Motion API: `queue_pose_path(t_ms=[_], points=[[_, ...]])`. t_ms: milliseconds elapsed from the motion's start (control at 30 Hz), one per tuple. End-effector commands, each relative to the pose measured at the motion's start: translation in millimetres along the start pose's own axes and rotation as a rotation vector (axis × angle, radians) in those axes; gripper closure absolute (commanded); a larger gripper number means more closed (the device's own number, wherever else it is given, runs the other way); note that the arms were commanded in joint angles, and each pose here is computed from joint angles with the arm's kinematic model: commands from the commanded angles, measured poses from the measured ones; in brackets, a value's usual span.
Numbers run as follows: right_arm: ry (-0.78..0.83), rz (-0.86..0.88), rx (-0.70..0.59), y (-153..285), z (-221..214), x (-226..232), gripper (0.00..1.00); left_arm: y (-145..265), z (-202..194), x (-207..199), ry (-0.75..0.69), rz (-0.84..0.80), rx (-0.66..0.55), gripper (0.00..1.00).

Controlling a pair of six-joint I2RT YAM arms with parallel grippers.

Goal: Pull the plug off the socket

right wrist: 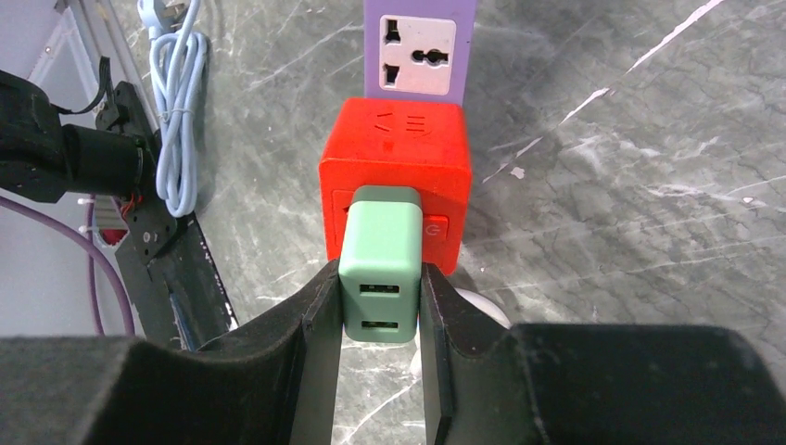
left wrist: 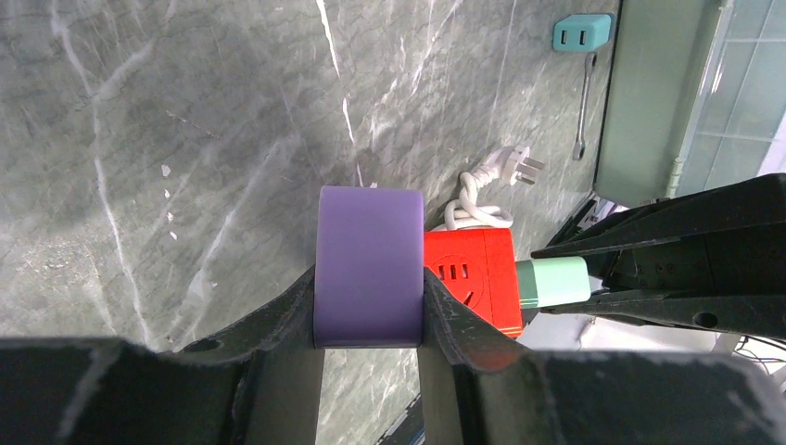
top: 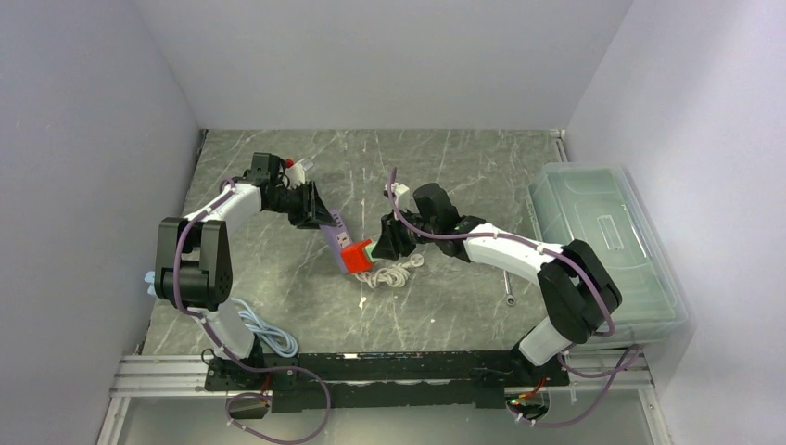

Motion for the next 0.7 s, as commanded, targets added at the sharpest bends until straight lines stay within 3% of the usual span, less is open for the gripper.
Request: queue_pose_path(t_ms=[0,267,667], points=[[0.037,0.099,-0.039,-4.8,18.9,29.6,1.00,12.1,16.3,-33.5,-0.061,-0.093,-0.061,1.00],[-0.055,-0.075,-0.074,-9.6,23.1,5.8,1.00,8.7,14.2,-22.7,-0.023,-0.036,-0.049,1.00],[-0.028,-0.305,-0.061,-13.8,23.6,2.0,1.00,8.2,13.7,-20.2,-0.010,-0.020,-0.047,1.00]])
Point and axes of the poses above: each gripper's point midway between its finger pads, its own y axis back along the fingers, its own x axis along the line the jaws close on, z = x × y, the point moved 2 cm from there along y, back along the fingers, and after that the axes turned 9 degrees about -y, right-handed, at the moved point
